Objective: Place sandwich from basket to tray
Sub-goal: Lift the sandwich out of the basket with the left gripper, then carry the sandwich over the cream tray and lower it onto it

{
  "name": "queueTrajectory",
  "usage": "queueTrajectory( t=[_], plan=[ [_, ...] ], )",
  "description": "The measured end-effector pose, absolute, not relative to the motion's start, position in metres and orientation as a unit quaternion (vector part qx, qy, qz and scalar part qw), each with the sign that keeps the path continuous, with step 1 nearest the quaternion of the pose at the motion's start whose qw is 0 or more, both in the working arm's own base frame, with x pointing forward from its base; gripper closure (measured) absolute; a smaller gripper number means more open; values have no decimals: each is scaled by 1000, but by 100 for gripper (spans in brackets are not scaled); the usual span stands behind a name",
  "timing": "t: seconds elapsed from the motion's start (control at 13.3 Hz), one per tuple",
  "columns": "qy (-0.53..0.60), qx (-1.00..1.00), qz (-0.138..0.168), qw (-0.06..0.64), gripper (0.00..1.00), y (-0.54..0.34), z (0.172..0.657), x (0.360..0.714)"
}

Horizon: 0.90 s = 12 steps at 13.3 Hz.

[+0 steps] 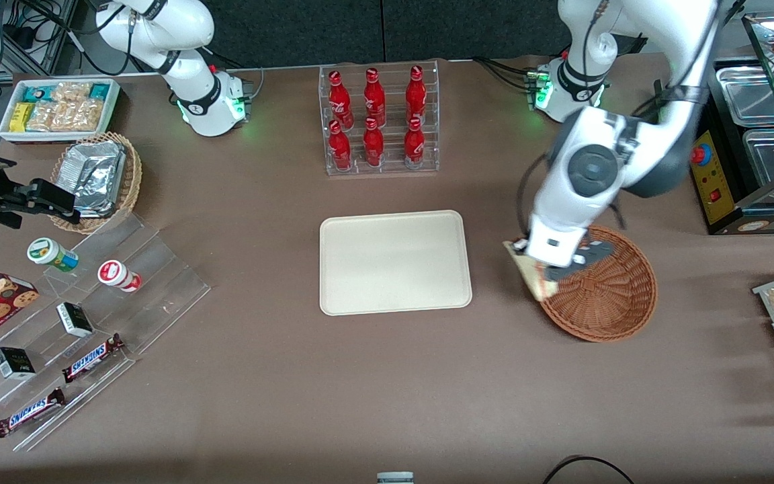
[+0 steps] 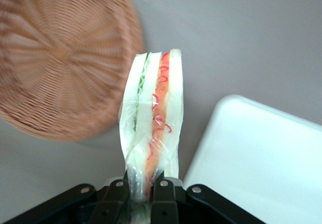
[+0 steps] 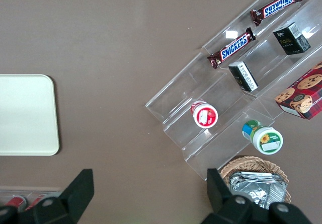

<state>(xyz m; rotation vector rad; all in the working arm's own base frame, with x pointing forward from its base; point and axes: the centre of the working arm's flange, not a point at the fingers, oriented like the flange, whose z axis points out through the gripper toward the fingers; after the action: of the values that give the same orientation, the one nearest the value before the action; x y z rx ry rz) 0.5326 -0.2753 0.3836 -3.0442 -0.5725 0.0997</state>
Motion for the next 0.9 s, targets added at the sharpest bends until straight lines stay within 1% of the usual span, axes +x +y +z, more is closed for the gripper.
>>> queueTrajectory(
  t=[0.22, 0.53, 0.9],
  plan=[
    [-140, -990, 34, 9, 85, -354, 375, 518],
    [-80, -996, 42, 3, 85, -448, 335, 507],
    [-15, -999, 30, 27, 85, -502, 279, 488]
  ],
)
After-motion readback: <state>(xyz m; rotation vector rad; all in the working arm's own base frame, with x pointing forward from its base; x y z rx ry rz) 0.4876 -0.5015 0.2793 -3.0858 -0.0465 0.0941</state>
